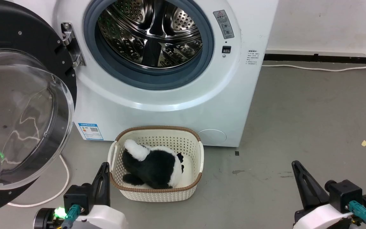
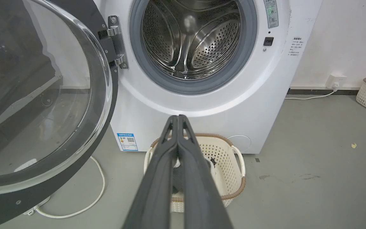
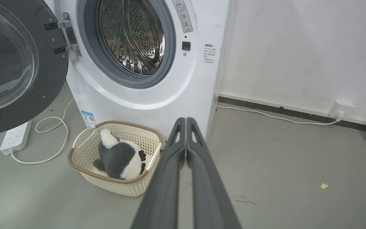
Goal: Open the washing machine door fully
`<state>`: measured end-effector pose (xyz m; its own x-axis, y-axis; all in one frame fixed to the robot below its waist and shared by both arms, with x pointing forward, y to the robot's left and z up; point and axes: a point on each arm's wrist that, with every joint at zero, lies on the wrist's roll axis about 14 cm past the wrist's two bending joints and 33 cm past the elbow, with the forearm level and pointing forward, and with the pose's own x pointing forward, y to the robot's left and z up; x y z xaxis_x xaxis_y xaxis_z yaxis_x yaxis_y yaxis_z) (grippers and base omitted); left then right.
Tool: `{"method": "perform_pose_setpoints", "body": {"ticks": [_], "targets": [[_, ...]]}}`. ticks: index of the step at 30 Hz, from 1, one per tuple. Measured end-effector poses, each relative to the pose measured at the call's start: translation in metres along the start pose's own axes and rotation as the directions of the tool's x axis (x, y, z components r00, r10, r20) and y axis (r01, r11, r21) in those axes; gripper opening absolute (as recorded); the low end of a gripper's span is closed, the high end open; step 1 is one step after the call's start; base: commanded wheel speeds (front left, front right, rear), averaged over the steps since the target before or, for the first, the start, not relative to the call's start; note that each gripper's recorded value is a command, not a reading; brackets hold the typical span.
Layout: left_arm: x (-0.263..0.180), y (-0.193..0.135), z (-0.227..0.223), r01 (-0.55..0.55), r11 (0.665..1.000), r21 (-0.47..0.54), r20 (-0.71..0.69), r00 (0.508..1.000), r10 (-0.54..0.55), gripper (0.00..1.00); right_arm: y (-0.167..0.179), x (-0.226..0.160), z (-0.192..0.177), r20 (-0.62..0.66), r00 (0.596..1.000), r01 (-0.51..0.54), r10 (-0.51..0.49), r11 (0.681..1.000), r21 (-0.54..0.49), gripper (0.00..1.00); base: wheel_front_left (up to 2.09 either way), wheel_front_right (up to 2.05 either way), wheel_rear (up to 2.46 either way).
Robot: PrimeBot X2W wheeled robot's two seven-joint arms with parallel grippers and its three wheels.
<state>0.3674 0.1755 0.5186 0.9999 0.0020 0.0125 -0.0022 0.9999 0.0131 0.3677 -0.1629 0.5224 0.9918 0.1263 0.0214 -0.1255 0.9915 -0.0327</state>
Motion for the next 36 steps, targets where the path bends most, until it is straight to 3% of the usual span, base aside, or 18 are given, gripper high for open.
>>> {"method": "perform_pose_setpoints", "body": {"ticks": [36], "targets": [[0.0020,0.0025,0.0028,0.000,1.000,0.027,-0.032,1.000,0.001,0.00,0.0016,0.0009,-0.0009,-0.044,0.999,-0.005,0.005,1.000,-0.012,0.00,0.00,0.00,0.00]]}}
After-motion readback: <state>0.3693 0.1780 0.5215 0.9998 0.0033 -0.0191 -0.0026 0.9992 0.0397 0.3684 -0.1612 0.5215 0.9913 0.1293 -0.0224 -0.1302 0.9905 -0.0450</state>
